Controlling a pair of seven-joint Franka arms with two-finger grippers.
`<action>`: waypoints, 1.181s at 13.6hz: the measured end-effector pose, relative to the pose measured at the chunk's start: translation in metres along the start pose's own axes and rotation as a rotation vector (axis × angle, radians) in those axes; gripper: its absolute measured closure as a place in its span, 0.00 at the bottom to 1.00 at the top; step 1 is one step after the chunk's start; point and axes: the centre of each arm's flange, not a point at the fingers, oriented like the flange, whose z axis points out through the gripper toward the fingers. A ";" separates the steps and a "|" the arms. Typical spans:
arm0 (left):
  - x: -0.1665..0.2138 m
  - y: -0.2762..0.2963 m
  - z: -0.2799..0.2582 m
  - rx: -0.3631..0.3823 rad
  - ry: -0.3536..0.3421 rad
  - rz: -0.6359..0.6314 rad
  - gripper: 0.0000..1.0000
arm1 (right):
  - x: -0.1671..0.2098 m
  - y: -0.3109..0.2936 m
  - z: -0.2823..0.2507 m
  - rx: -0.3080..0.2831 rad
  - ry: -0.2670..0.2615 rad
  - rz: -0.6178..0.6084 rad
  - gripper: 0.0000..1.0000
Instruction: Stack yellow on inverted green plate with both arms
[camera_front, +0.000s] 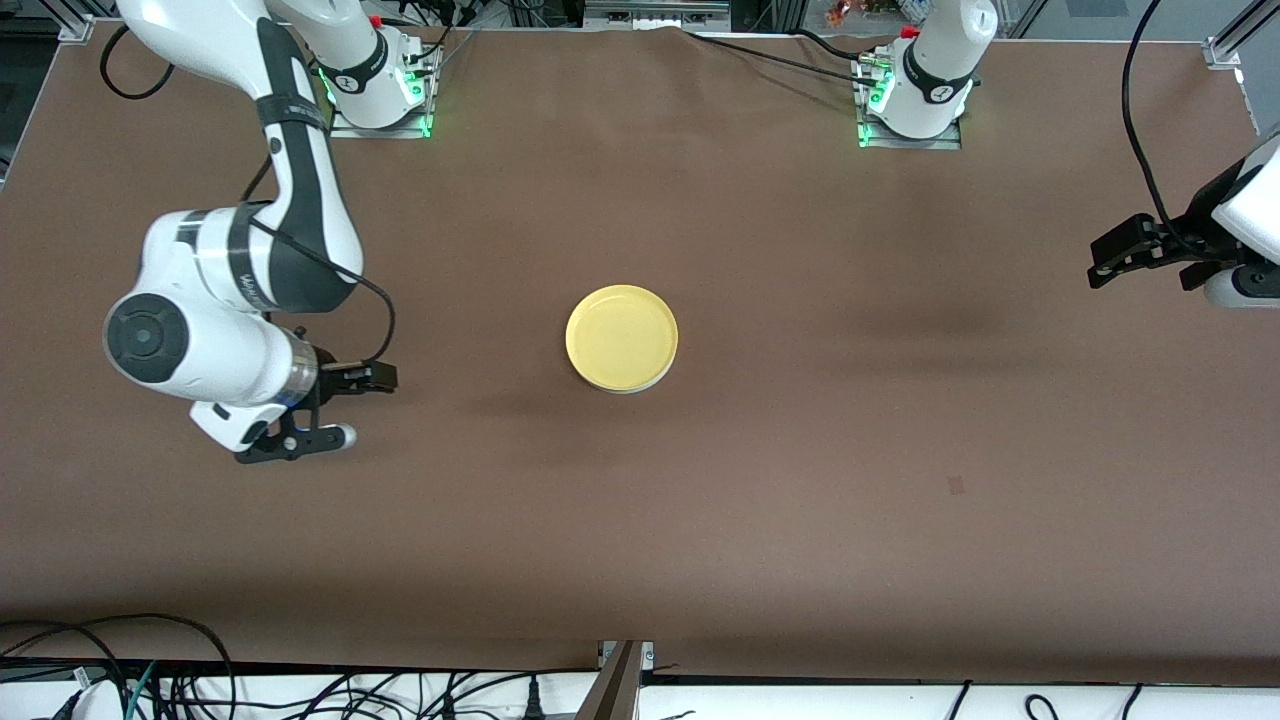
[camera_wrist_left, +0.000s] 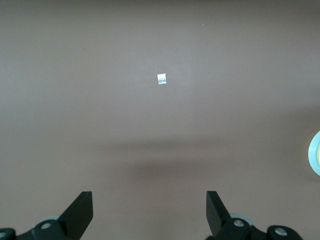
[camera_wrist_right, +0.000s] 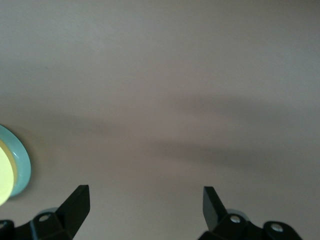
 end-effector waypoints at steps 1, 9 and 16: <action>0.000 0.000 0.000 0.000 0.000 0.000 0.00 | -0.002 0.014 -0.008 -0.008 -0.011 0.023 0.00; -0.001 0.001 0.002 0.000 -0.015 0.002 0.00 | -0.046 0.085 -0.096 -0.007 0.006 0.076 0.00; 0.008 0.003 0.043 0.001 -0.131 0.013 0.00 | -0.126 0.136 -0.173 0.039 0.032 0.122 0.00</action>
